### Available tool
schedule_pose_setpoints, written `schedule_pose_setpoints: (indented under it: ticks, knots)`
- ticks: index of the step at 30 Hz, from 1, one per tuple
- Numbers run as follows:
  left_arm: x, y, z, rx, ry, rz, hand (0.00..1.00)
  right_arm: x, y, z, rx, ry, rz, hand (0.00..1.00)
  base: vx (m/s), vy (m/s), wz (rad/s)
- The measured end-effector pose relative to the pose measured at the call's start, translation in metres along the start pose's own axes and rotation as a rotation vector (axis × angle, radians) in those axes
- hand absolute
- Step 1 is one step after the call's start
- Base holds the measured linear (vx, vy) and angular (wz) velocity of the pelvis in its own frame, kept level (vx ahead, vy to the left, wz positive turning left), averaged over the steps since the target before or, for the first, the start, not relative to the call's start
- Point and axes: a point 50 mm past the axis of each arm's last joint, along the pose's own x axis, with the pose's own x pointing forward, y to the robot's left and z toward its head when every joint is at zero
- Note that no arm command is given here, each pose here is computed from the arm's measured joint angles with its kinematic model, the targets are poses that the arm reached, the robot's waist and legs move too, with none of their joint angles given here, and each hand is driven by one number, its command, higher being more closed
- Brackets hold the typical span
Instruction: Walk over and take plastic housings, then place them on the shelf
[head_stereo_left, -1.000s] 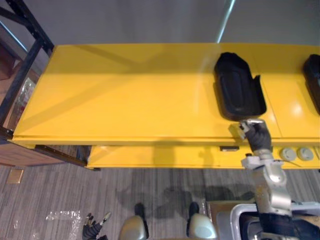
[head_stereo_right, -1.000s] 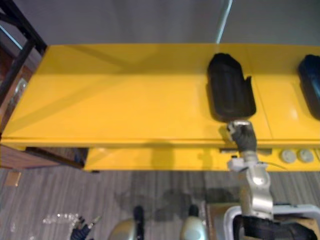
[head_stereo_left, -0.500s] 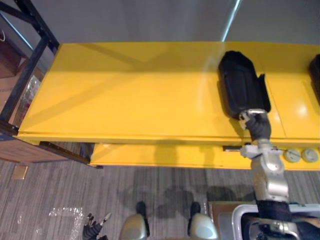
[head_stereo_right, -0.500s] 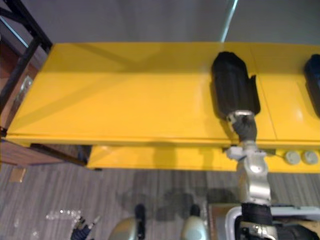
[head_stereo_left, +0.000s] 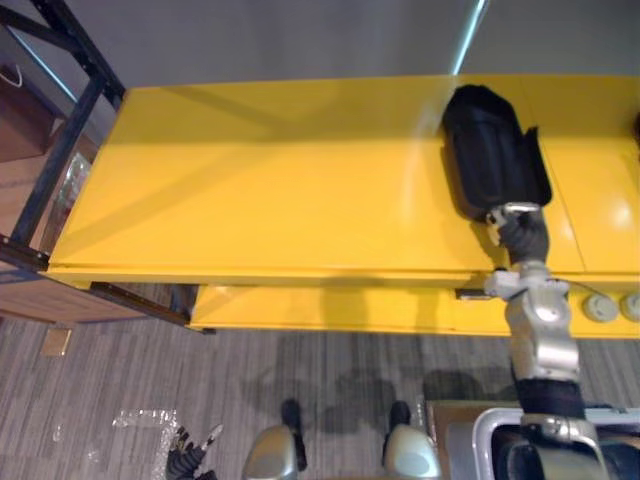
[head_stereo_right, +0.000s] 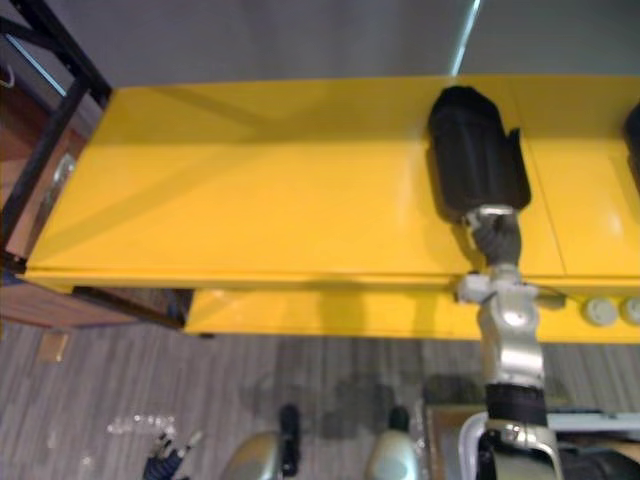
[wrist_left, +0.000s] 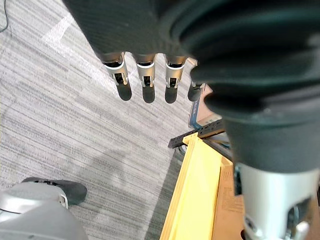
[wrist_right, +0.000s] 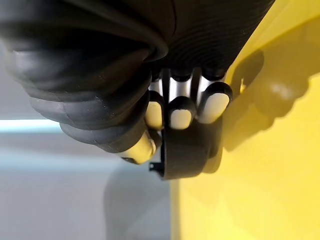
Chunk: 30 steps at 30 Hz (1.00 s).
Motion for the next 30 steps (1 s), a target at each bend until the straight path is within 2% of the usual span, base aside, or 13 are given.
schedule_pose_setpoints:
  ticks: [16,23,30]
  knots:
    - [-0.001,-0.007,-0.001,0.014,0.002,-0.037,0.0,0.013,-0.001,0.004,-0.007,-0.01,0.0,1.0,0.0,-0.002,0.03]
    - [0.0,-0.008,0.001,0.014,-0.006,-0.048,0.0,-0.023,0.006,0.009,-0.019,-0.06,0.105,1.0,0.0,-0.003,-0.05]
    - [0.0,-0.008,0.002,0.02,-0.008,-0.049,0.0,-0.055,0.023,0.016,0.136,-0.103,0.273,1.0,0.02,-0.007,-0.15]
